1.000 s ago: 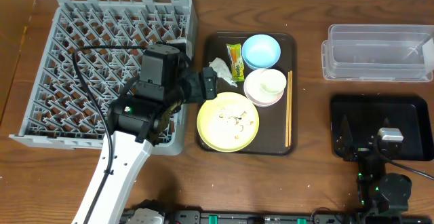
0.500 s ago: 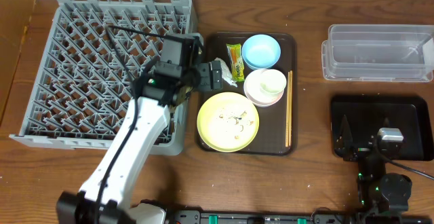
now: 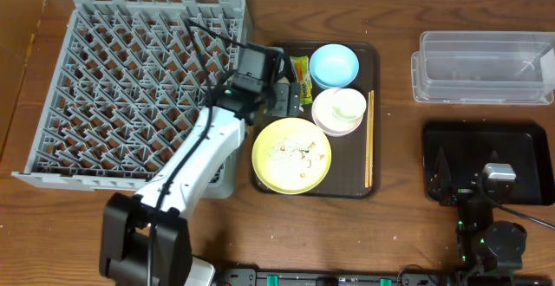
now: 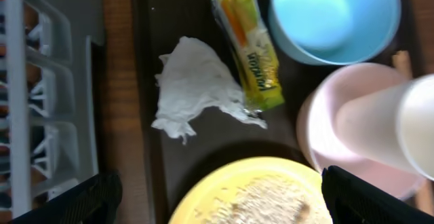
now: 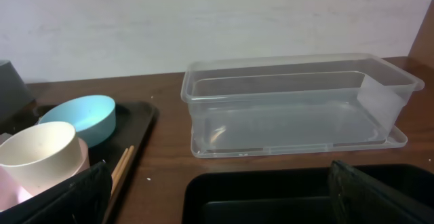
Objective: Sort waste into correct bins and load items into the dishwasher
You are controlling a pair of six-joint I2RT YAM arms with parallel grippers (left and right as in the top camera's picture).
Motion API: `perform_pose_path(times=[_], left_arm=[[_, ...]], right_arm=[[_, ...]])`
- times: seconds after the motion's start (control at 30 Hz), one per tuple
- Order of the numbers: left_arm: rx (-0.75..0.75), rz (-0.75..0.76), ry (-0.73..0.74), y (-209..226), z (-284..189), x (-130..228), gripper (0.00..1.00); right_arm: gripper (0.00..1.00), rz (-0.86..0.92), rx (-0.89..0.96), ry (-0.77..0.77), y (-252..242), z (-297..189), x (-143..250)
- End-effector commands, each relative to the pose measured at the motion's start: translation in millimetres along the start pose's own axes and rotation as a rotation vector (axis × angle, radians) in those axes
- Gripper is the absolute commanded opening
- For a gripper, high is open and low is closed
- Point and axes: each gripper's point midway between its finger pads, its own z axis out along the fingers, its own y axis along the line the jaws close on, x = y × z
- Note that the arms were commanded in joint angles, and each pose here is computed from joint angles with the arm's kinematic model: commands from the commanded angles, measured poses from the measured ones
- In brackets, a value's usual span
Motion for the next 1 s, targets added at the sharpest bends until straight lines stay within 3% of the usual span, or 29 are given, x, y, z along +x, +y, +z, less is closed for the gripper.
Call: perform_pose_path(times=[0.0, 0.4, 0.6, 0.97], left_arm=[[-0.118, 0.029, -0.034, 15, 6, -11, 0.94], [-0.008, 0.071, -0.002, -24, 20, 0, 0.96], [0.158, 0.073, 0.097, -52, 17, 22, 0.98], [0.173, 0.072, 0.11, -54, 17, 25, 0.98]], right_arm=[[0.99, 0.005, 0.007, 0.003, -2, 0, 1], [0.99, 0.005, 0.007, 0.003, -2, 0, 1], [0.99, 0.005, 0.007, 0.003, -2, 0, 1], [0.99, 0.004, 0.007, 0.004, -2, 0, 1]])
